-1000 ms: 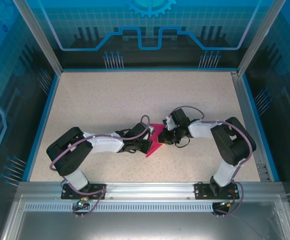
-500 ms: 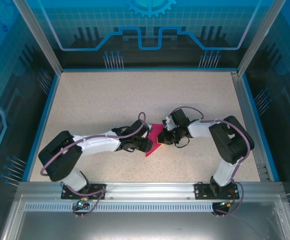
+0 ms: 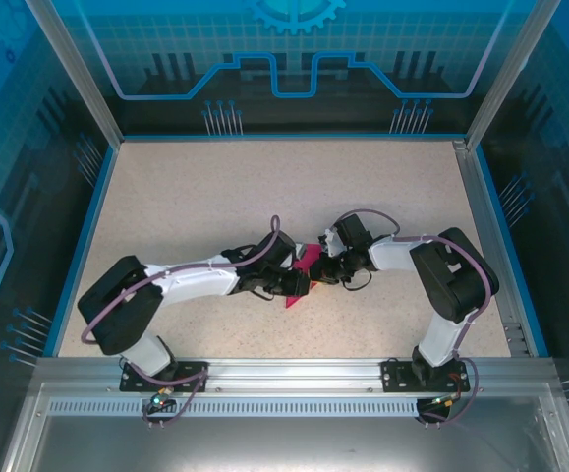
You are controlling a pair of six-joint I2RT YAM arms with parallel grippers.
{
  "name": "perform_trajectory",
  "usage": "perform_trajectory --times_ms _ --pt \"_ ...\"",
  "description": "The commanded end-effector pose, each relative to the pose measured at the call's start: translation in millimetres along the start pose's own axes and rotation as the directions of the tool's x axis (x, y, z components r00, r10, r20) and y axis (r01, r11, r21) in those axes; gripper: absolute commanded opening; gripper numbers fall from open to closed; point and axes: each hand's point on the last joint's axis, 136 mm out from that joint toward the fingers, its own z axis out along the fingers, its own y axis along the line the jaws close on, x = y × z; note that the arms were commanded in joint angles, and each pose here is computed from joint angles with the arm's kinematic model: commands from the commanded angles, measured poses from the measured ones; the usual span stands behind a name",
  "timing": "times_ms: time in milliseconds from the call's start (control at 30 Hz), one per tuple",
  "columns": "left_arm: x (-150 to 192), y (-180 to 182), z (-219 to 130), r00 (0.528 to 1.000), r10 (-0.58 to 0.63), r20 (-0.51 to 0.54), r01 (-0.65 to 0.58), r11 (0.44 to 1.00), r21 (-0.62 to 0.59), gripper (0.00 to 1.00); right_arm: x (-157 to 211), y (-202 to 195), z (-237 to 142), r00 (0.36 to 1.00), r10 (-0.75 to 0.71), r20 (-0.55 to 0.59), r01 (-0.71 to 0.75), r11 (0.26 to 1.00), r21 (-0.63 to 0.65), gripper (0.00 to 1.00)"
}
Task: Fold a paper plane with a square sheet of paper (pick it up from the middle)
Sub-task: Third fold the triangle at the center of the table.
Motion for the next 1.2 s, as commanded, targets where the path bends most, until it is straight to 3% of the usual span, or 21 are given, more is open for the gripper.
perform_trajectory --times_ms 0,600,1000,1167 --pt "-0.1 -11.8 9.7 0.998 -0.059 -0.027 0.061 0.994 0.093 0.23 22.7 -40.3 8.1 0.997 0.071 -0.044 -0.063 0.985 0.163 0.09" --pt "23.1 39.6 35.9 0.991 -0.098 -0.088 0.090 0.992 -0.093 0.21 23.7 -44.2 9.8 0.996 0.071 -0.057 -0.060 0.982 0.180 0.09" --pt "36.0 46.0 30.1 0.987 -0.124 -0.102 0.115 0.989 -0.090 0.20 23.7 -48.9 9.4 0.996 0.071 -0.061 -0.057 0.977 0.207 0.09" --pt "31.5 38.5 25.1 0.983 -0.164 -0.088 0.165 0.986 0.008 0.21 23.6 -49.7 8.9 0.996 0.069 -0.064 -0.054 0.975 0.216 0.09"
